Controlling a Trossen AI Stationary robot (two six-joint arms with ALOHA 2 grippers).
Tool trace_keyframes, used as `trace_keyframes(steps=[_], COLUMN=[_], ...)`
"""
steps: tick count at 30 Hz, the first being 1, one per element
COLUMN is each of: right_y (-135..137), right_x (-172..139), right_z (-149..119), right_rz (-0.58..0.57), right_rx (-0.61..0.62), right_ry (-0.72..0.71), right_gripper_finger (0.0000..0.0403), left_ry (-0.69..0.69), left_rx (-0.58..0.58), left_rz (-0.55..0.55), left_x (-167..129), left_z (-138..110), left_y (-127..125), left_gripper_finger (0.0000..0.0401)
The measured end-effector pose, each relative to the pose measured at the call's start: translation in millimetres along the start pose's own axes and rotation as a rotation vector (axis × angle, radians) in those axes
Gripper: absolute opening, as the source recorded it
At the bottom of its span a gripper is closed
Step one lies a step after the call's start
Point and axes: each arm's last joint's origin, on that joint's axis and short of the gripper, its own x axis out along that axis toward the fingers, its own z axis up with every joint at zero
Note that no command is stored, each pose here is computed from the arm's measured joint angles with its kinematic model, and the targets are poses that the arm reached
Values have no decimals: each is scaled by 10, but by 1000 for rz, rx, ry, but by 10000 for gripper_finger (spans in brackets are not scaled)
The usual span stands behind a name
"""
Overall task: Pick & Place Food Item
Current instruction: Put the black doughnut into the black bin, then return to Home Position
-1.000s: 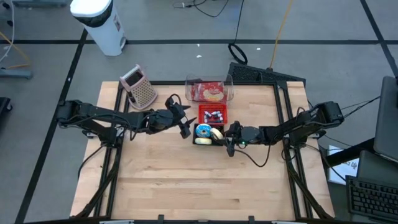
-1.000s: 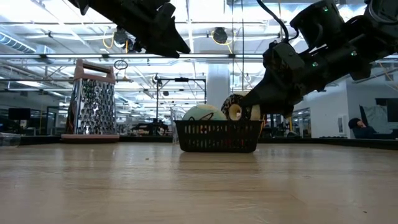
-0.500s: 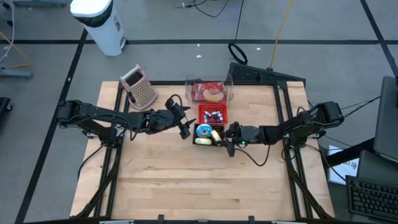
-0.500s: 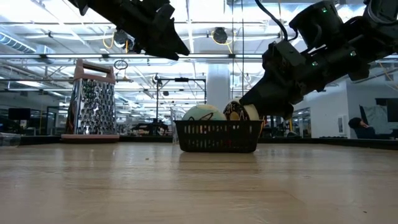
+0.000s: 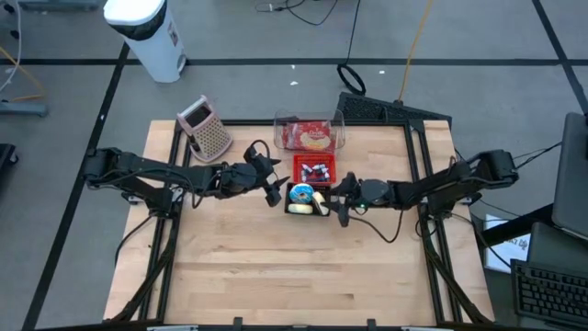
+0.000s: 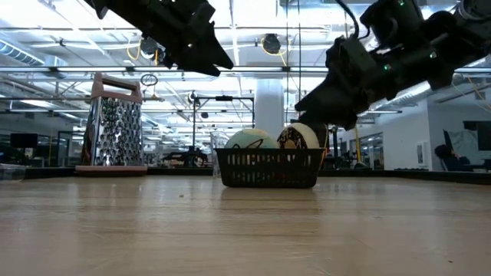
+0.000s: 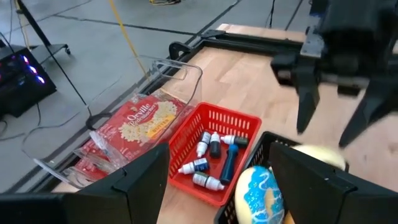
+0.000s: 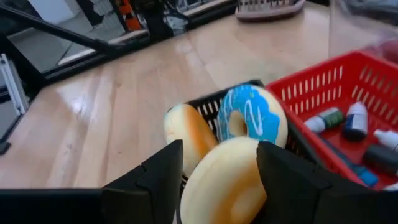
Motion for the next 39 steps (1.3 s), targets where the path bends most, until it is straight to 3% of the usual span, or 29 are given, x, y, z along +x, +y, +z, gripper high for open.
trace_keyframes(steps=[6, 11, 14, 18, 20, 23, 25, 31, 39], right_y=[26, 20, 12, -40, -86, -163, -200, -294, -313], right_x=[-269, -692, -978, -1325, -1453, -1575, -1620, -1713, -1748], right_z=[185, 346, 448, 467, 413, 358, 291, 85, 55], right_rz=[0, -3, 11, 10, -15, -116, -117, -77, -71], right_rx=[-88, -197, -236, -329, -374, -307, -291, -215, -178], right_ry=[-2, 1, -58, -88, -57, -123, -165, -283, -317], right_gripper_finger=[194, 195, 196, 195, 193, 192, 193, 196, 195], left_ry=[29, -8, -17, 1, -43, -154, -203, -258, -374], left_rx=[82, 63, 56, 55, 34, 9, -8, -102, -167], left_rz=[-30, -111, -98, -57, -117, -250, -312, -285, -273], left_x=[-239, -782, -1176, -1336, -1270, -1171, -1120, -1100, -1216], left_z=[40, 211, 231, -52, -243, -500, -669, -1056, -1267], left_y=[12, 235, 474, 632, 617, 593, 590, 696, 814], left_gripper_finger=[274, 274, 274, 274, 274, 273, 274, 273, 274])
